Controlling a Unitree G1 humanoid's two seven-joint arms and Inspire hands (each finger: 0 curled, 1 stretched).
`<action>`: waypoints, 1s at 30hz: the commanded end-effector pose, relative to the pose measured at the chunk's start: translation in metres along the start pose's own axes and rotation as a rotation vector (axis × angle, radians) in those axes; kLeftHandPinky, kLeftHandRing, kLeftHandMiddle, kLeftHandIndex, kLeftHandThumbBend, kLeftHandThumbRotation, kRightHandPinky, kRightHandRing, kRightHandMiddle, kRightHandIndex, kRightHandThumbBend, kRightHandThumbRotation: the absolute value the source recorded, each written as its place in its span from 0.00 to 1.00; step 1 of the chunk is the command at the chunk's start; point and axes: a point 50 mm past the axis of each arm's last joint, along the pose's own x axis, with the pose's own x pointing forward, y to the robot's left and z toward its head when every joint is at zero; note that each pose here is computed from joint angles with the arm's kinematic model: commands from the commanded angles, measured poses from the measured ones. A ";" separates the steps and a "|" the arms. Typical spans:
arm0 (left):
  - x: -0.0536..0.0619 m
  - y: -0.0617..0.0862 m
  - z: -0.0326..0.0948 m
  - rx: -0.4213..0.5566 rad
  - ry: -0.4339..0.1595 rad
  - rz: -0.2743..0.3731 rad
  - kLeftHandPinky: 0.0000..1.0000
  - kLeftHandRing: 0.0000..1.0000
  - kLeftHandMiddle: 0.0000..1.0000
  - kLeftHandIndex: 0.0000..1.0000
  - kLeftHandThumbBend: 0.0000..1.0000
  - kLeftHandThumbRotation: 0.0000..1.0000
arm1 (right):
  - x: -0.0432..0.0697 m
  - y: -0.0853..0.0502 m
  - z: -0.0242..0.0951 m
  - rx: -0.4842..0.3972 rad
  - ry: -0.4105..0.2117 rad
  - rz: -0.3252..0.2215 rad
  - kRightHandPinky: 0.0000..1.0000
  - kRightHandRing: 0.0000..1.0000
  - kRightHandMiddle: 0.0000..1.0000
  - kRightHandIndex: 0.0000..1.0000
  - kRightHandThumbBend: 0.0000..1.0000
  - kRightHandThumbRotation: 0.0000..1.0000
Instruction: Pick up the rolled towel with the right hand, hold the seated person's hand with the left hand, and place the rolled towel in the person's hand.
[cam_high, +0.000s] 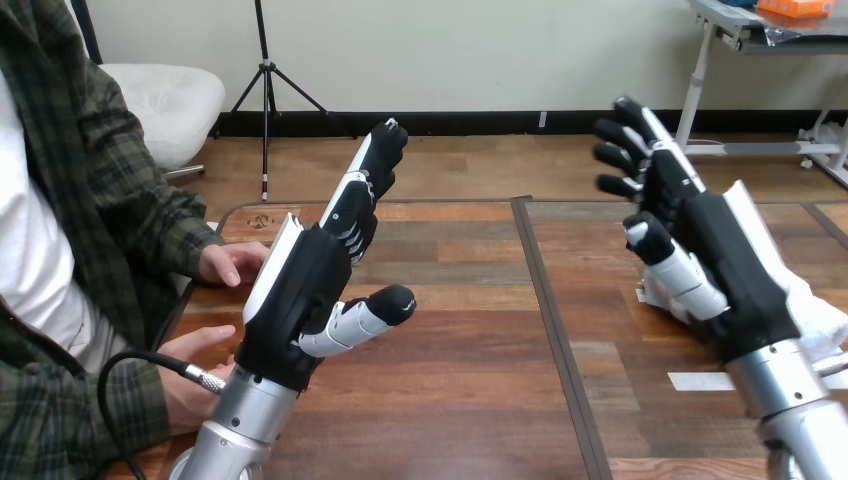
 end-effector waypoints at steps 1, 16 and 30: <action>0.024 0.004 0.015 0.030 -0.108 -0.015 1.00 1.00 1.00 1.00 1.00 0.77 | 0.020 -0.023 0.028 -0.107 -0.095 -0.061 0.88 0.95 0.95 1.00 1.00 0.84; 0.024 0.001 0.013 0.023 -0.107 -0.016 1.00 1.00 1.00 1.00 1.00 0.77 | 0.025 -0.068 0.026 -0.250 0.026 -0.141 0.92 0.96 0.95 0.98 1.00 0.68; 0.024 -0.001 0.012 0.025 -0.105 -0.012 1.00 1.00 1.00 1.00 1.00 0.80 | 0.038 -0.109 0.032 -0.481 0.196 -0.178 0.95 0.97 0.96 0.98 1.00 0.56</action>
